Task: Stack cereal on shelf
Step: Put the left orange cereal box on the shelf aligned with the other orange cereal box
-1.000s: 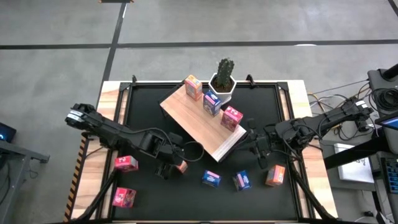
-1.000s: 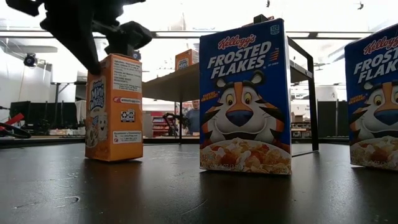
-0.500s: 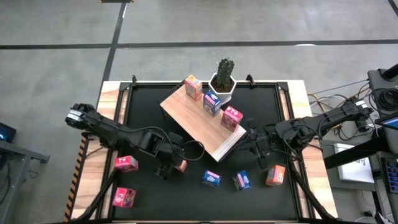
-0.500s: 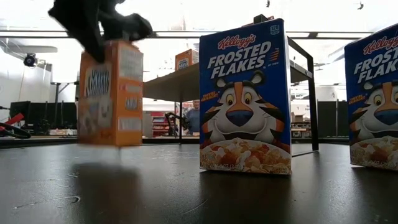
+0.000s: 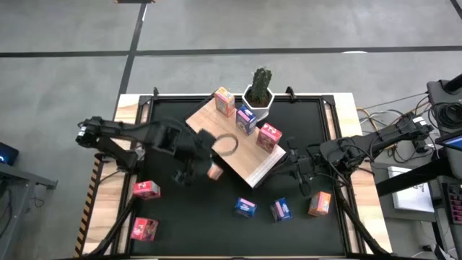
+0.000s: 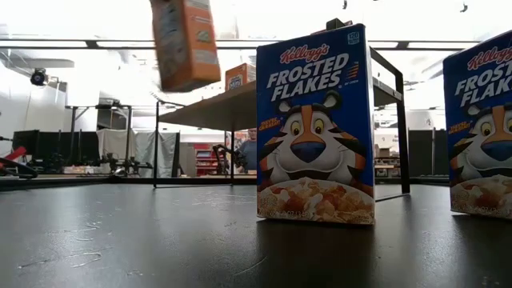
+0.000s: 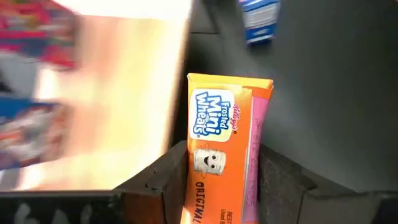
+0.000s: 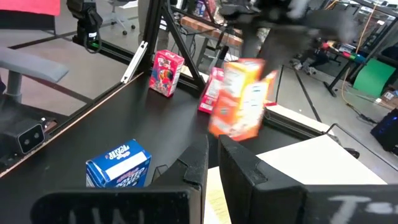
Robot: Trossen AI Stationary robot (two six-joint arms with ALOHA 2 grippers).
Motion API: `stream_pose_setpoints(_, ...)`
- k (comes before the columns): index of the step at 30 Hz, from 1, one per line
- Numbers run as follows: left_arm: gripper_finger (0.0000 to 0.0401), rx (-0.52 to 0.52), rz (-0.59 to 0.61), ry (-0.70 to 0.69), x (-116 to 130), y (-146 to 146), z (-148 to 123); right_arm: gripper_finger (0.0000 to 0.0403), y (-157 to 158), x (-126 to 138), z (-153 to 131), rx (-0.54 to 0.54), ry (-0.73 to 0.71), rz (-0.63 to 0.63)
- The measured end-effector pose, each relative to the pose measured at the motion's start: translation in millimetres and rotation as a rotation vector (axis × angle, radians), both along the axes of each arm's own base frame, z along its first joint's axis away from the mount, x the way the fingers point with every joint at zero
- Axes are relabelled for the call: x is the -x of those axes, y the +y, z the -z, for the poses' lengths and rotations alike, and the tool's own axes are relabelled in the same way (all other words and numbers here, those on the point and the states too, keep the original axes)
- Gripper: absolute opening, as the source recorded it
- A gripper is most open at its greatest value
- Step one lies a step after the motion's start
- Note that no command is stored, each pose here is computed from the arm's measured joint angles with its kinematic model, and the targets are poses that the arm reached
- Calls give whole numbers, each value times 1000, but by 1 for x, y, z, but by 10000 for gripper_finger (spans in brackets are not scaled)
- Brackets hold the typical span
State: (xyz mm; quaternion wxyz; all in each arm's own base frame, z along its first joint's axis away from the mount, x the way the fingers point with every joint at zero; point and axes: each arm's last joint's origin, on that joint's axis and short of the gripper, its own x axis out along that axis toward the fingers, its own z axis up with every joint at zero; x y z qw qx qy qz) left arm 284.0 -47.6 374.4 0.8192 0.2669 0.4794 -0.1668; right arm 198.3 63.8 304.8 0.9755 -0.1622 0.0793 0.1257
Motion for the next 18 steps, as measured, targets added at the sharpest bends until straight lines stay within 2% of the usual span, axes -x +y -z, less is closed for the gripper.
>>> stream_pose_setpoints(3,145,-18,-22,-27,-1,27,-13,28,0,0,0,0,0,0)
stream_pose_setpoints(12,145,112,-124,-85,7,114,-24,28,0,0,-1,-2,-6,0)
stream_pose_setpoints(18,145,151,-184,-103,16,142,-24,28,0,0,-1,-2,-7,0)
